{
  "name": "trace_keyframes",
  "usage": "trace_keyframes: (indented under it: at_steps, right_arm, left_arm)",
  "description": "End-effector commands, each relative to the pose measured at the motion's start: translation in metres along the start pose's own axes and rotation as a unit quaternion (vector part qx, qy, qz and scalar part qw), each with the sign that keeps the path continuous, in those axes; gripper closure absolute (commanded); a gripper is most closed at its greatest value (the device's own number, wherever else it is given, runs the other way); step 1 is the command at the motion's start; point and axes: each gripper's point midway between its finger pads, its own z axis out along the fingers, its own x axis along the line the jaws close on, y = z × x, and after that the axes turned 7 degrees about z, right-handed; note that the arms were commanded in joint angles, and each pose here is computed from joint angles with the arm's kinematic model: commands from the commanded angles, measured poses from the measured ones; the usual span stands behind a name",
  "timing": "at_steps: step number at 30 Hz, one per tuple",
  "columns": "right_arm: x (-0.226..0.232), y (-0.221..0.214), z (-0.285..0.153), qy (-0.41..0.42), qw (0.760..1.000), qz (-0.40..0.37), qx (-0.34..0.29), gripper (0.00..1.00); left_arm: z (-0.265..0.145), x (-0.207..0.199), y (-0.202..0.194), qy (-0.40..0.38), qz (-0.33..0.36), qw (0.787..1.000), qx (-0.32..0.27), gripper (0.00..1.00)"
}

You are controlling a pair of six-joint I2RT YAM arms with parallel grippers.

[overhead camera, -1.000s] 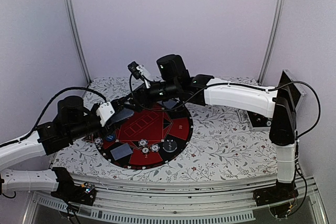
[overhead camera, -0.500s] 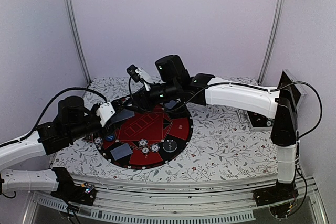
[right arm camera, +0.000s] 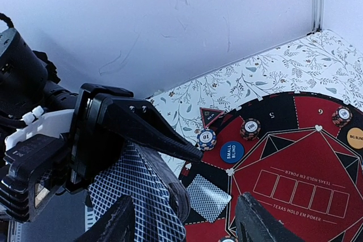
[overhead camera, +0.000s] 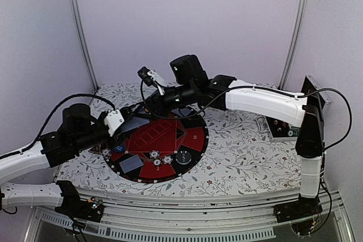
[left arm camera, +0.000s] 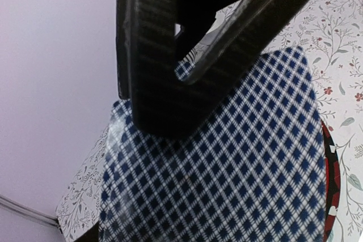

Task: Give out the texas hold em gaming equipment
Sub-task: Pick up the poker card from the face-down deck piles.

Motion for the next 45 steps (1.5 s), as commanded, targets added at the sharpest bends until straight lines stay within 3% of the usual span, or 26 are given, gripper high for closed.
trace_keyframes:
  at_steps: [1,9,21,25,45]
  right_arm:
    - [0.02,0.026,-0.02,0.02,1.0,0.003,-0.019,0.36]
    - [0.013,0.008,-0.017,0.007,0.998,0.058,0.019,0.42]
    - [0.016,0.012,-0.022,0.004,0.997,0.068,0.018,0.78]
    - [0.012,0.016,-0.028,-0.014,0.998,0.067,0.01,0.97]
    - [0.037,0.069,-0.09,0.043,0.997,0.033,-0.051,0.98]
  left_arm:
    - [-0.001,0.011,0.012,0.017,-0.001,1.0,-0.018,0.48]
    - [-0.001,0.01,0.012,0.016,-0.001,1.0,-0.018,0.48]
    - [-0.001,0.01,0.011,0.015,0.0,1.0,-0.016,0.48]
    - [-0.001,0.01,0.011,0.014,-0.001,1.0,-0.015,0.47]
    - [0.0,0.009,0.01,0.012,0.0,1.0,-0.013,0.47]
